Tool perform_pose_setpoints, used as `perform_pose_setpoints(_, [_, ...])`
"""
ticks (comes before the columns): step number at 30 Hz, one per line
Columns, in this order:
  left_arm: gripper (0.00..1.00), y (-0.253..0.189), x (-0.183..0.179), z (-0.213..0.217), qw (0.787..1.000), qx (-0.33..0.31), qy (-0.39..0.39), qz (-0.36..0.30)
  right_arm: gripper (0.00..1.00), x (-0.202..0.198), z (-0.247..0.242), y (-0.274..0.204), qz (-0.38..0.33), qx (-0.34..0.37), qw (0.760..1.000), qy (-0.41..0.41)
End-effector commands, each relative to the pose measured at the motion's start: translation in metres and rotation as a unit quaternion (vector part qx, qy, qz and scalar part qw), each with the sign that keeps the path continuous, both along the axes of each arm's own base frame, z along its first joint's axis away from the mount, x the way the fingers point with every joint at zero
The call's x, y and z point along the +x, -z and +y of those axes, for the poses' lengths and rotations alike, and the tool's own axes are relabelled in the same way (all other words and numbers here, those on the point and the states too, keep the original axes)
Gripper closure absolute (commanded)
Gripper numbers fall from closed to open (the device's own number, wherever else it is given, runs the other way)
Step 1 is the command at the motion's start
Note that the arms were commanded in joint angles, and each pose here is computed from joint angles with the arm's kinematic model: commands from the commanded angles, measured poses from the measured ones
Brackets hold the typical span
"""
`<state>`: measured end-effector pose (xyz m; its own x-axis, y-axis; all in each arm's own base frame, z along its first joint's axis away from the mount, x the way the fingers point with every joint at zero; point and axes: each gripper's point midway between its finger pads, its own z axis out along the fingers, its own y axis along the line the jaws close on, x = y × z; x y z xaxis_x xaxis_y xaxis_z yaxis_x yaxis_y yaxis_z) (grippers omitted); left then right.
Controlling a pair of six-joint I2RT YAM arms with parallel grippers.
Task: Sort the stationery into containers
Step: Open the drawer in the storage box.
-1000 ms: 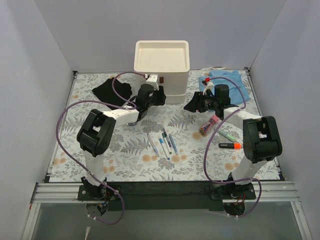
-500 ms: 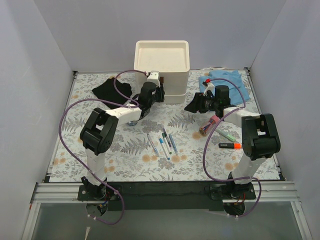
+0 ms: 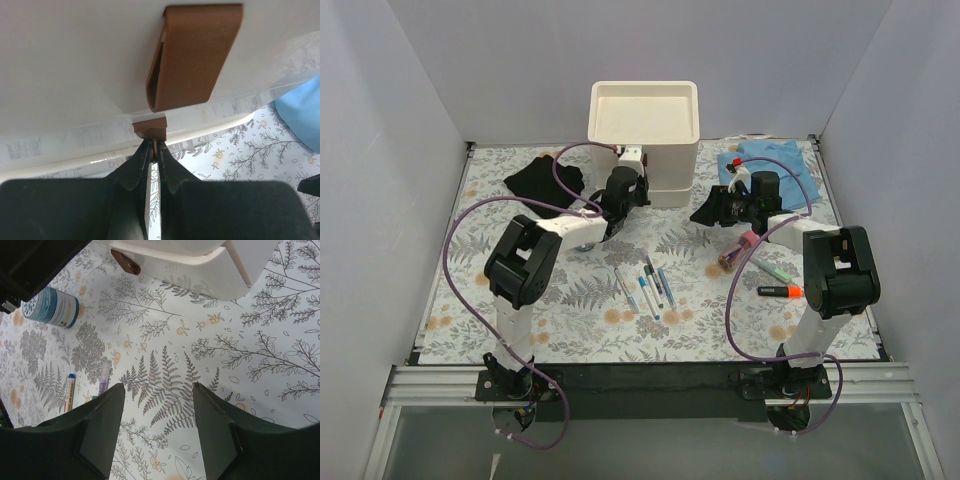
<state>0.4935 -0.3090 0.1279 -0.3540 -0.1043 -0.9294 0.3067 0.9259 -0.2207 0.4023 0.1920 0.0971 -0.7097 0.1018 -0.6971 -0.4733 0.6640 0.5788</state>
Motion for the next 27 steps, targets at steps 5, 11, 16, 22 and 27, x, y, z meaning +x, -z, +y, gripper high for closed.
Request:
perform_pose_setpoints(5, [1.00,-0.024,-0.028,0.002,1.000,-0.002,0.026,0.007,0.35,0.005,0.001,-0.010,-0.021,0.013,1.000,-0.007])
perform_pose_setpoints(11, [1.00,-0.019,-0.055,0.009,0.998,-0.001,0.047,0.041,0.35,0.004,0.003,-0.011,-0.022,0.014,1.000,-0.010])
perform_pose_setpoints(16, [1.00,-0.011,-0.075,0.008,0.996,0.011,0.065,0.052,0.35,0.004,0.002,-0.013,-0.029,0.012,0.999,-0.011])
perform_pose_setpoints(22, [1.00,-0.008,-0.098,-0.001,0.994,0.020,0.088,0.059,0.35,0.001,-0.004,-0.025,-0.046,0.009,0.999,-0.010])
perform_pose_setpoints(27, [1.00,-0.010,-0.117,-0.010,0.992,0.022,0.106,0.060,0.35,0.007,-0.022,-0.036,-0.070,-0.008,0.998,-0.001])
